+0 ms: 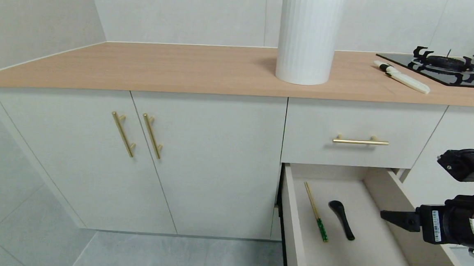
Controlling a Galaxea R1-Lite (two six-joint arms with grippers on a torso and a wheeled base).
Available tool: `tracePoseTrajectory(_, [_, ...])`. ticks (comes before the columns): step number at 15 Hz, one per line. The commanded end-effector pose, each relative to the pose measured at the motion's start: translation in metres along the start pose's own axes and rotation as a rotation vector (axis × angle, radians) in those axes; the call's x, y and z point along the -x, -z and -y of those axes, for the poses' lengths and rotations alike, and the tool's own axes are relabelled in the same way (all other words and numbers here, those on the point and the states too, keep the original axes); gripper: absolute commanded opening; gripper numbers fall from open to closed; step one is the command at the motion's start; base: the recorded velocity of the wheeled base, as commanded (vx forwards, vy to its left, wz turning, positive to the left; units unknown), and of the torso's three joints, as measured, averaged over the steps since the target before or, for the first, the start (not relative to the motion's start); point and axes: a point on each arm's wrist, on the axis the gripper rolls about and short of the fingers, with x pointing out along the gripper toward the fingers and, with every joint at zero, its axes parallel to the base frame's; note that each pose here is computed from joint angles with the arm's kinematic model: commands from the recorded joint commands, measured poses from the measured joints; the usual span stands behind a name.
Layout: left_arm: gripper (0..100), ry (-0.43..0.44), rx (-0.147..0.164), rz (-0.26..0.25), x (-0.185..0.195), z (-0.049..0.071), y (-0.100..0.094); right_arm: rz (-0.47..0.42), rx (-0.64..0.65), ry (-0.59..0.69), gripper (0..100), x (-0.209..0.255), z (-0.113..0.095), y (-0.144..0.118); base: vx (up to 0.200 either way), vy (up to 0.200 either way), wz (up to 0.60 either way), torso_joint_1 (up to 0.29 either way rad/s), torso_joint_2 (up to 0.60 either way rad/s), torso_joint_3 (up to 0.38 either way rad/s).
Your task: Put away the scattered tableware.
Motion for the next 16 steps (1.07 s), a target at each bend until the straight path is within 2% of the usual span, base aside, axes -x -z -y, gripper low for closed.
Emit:
tracePoseTrajectory(1, [100,-0.001,0.001,-0.001,0.000,0.000,0.000,-0.024,0.011,-0.004,100,0.000,-0.002,0.003,-0.200,0.000,0.00,0.002,0.00,0.007])
tracePoseTrajectory(3, [100,-0.001,0.003,-0.001,0.000,0.000,0.000,-0.108,0.037,-0.004,100,0.004,-0.004,0.007,0.000,0.000,0.00,0.000,0.00,0.000])
tracePoseTrajectory(4, [100,-0.001,0.003,-0.001,0.000,0.000,0.000,-0.174,0.055,0.000,100,0.005,-0.006,0.009,0.000,-0.200,0.00,-0.012,0.00,-0.002])
tracePoseTrajectory(6, [100,-0.001,0.003,-0.001,0.000,0.000,0.000,-0.307,0.091,0.008,100,0.007,-0.009,0.013,0.000,0.000,0.00,0.000,0.00,0.000])
tracePoseTrajectory(9, [100,-0.001,0.003,-0.001,0.000,0.000,0.000,-0.510,0.117,0.052,100,-0.019,-0.012,0.022,0.000,0.000,0.00,0.000,0.00,0.000])
tracePoseTrajectory(13, [100,-0.001,0.003,-0.001,0.000,0.000,0.000,-0.622,0.138,0.074,100,-0.050,-0.018,0.032,0.000,0.000,0.00,0.000,0.00,0.000])
tracePoseTrajectory(16, [100,-0.001,0.003,-0.001,0.000,0.000,0.000,-0.624,0.092,0.092,100,-0.073,-0.021,0.036,0.000,0.000,0.00,0.000,0.00,0.000])
